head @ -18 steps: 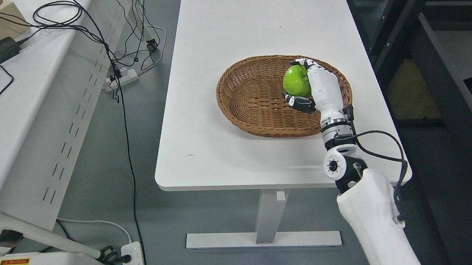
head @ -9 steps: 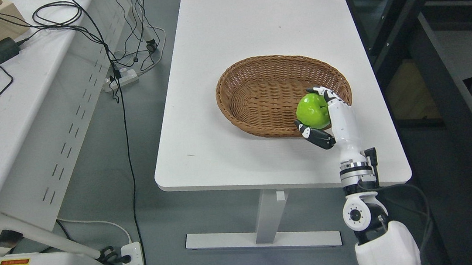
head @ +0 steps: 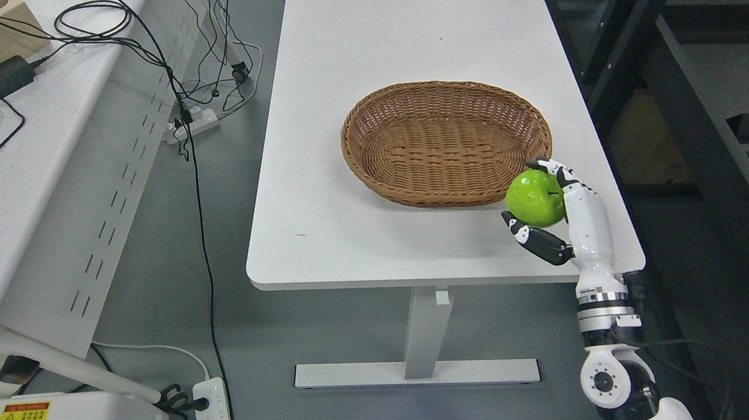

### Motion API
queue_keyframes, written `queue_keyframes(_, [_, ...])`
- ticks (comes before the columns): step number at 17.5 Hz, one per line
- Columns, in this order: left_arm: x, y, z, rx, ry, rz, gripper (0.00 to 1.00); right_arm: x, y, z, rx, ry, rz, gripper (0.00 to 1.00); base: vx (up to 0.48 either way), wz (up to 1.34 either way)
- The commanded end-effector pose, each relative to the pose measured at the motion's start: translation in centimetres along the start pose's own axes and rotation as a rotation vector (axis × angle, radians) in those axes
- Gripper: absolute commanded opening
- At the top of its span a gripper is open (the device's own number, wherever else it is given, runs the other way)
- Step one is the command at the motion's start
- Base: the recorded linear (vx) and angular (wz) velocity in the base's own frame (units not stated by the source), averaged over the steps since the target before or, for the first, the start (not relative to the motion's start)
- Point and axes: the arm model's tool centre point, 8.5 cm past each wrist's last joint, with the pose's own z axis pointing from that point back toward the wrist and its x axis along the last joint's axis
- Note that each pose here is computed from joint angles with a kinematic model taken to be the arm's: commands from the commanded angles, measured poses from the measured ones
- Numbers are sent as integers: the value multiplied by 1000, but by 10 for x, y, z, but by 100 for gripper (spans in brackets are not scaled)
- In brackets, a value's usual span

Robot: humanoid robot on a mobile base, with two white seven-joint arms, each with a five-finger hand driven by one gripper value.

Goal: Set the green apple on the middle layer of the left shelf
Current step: 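Lift the green apple out of the basket with the right hand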

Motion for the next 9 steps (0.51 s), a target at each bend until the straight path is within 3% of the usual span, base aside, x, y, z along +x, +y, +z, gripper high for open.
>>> queue_keyframes(1, [1, 11, 1, 17, -2, -3, 100, 6, -31, 0, -85, -14, 10, 1, -67, -10])
queue_keyframes(6, [1, 11, 1, 17, -2, -3, 100, -1, -51, -8, -155, -1, -10, 1, -130, 1])
queue_keyframes(9, [1, 11, 1, 17, -2, -3, 100, -2, -50, -7, -155, 1, -14, 1, -186, 3])
